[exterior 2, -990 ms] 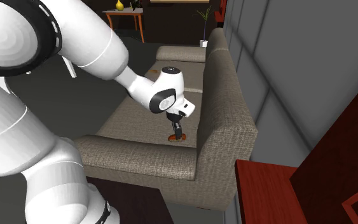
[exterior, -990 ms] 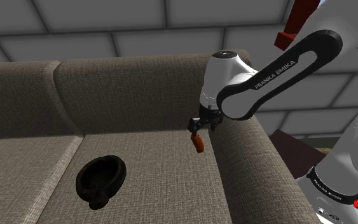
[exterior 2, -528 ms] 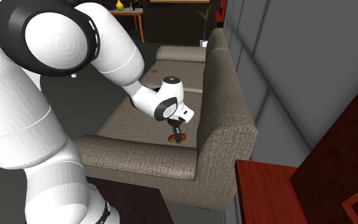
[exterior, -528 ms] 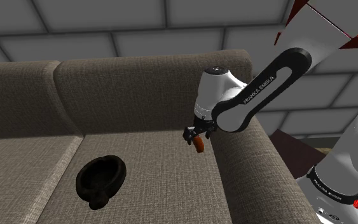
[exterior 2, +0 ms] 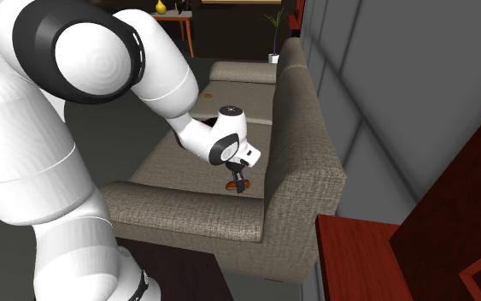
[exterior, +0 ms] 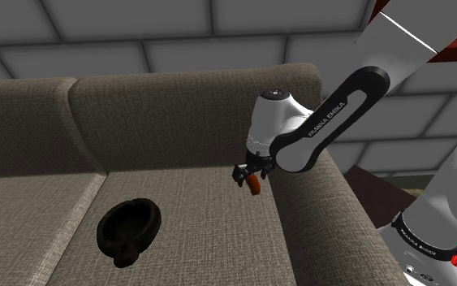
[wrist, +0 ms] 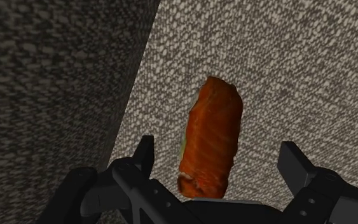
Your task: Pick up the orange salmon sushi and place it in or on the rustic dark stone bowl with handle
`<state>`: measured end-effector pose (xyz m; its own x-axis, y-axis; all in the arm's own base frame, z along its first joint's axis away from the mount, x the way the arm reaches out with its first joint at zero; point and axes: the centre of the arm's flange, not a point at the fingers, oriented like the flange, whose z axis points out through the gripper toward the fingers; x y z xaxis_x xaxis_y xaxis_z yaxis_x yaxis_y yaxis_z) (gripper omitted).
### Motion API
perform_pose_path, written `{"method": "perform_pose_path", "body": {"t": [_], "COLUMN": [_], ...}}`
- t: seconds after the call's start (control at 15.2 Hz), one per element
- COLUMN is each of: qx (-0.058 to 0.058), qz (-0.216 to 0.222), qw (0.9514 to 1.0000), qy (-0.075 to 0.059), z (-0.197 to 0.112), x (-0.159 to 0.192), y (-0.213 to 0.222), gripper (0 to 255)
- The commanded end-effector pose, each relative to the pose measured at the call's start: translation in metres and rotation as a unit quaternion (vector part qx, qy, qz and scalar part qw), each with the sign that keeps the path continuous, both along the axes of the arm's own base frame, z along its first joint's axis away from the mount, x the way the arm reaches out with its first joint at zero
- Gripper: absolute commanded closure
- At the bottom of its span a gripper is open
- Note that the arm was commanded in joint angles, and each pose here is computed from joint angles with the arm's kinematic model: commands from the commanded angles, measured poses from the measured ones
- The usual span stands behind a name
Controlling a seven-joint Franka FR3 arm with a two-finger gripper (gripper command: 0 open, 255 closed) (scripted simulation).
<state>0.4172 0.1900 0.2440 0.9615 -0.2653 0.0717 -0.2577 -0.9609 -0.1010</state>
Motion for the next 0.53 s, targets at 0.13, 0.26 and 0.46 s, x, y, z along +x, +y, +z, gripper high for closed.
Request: {"method": "perform_pose_path", "body": {"t": [0.13,0.26,0.46], "qx": [-0.001,-0.001,-0.001], "qz": [-0.001,-0.001,-0.001], "qw": [1.0000,1.0000,1.0000], "qy": [0.004,0.004,0.004], "z": [-0.0031,-0.0028,-0.0028], "x": [-0.0021,-0.0018,-0.0018], "y": [-0.0011,-0.0008,-0.0007], "gripper": [255,255,255]}}
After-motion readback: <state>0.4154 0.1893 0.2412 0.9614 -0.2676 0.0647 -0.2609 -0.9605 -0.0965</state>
